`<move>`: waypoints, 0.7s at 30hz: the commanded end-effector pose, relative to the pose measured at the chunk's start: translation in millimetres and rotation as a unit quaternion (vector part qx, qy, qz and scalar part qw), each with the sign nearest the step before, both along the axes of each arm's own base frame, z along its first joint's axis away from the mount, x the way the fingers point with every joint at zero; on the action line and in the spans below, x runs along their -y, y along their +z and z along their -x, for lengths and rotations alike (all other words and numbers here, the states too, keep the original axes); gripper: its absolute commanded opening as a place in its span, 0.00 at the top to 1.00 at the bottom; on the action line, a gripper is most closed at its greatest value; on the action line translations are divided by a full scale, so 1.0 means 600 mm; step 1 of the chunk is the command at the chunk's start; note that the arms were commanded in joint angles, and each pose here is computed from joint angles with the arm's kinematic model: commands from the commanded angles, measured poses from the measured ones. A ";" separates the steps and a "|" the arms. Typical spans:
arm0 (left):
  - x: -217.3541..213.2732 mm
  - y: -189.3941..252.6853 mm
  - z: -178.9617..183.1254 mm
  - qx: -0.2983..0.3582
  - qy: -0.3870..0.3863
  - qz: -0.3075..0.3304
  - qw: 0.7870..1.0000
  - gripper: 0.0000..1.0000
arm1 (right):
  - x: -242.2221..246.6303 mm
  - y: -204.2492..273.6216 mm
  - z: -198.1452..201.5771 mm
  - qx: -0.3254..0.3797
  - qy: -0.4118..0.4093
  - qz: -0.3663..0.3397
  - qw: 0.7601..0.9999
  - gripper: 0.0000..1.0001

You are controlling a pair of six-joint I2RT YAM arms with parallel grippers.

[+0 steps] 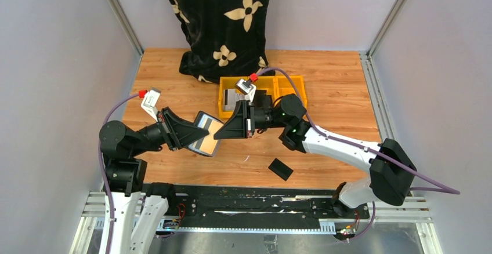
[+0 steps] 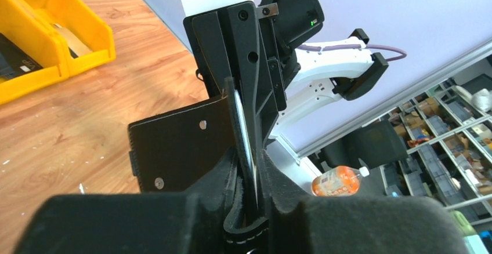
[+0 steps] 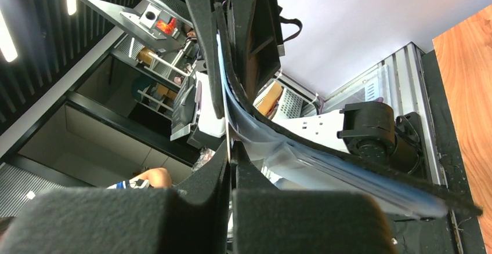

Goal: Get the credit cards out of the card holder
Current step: Remove the credit card from the card holder.

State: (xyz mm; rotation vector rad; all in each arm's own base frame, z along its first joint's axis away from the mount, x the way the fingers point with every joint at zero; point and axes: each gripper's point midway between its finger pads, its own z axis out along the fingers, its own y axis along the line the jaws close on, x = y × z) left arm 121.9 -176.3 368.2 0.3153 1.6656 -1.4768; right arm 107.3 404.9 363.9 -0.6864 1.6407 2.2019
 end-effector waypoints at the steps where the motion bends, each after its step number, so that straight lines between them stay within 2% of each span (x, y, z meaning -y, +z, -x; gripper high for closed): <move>1: 0.002 0.029 0.010 0.027 -0.012 0.016 0.999 0.87 | 0.021 0.023 0.024 0.017 0.004 -0.037 0.999 1.00; 5: 0.002 0.037 0.008 0.029 -0.007 0.022 0.999 1.00 | 0.031 0.026 0.031 0.021 0.003 -0.053 0.998 1.00; 8: 0.002 0.045 0.009 0.034 -0.007 0.026 0.999 1.00 | 0.037 0.028 0.036 0.025 0.005 -0.057 0.998 1.00; 11: 0.002 0.053 0.009 0.034 -0.007 0.030 0.999 1.00 | 0.041 0.028 0.041 0.029 0.008 -0.060 0.998 0.93; 13: 0.002 0.055 0.009 0.035 -0.005 0.031 0.999 1.00 | 0.041 0.031 0.040 0.029 0.004 -0.064 0.997 0.80; 16: 0.002 0.052 0.008 0.029 -0.005 0.032 0.999 1.00 | 0.037 0.041 0.042 0.034 0.003 -0.079 0.996 0.69; 19: 0.002 0.052 0.009 0.028 -0.006 0.032 0.999 1.00 | 0.031 0.047 0.041 0.033 0.006 -0.085 0.996 0.68; 21: 0.002 0.054 0.010 0.029 -0.007 0.031 0.999 1.00 | 0.029 0.049 0.039 0.031 0.004 -0.089 0.996 0.71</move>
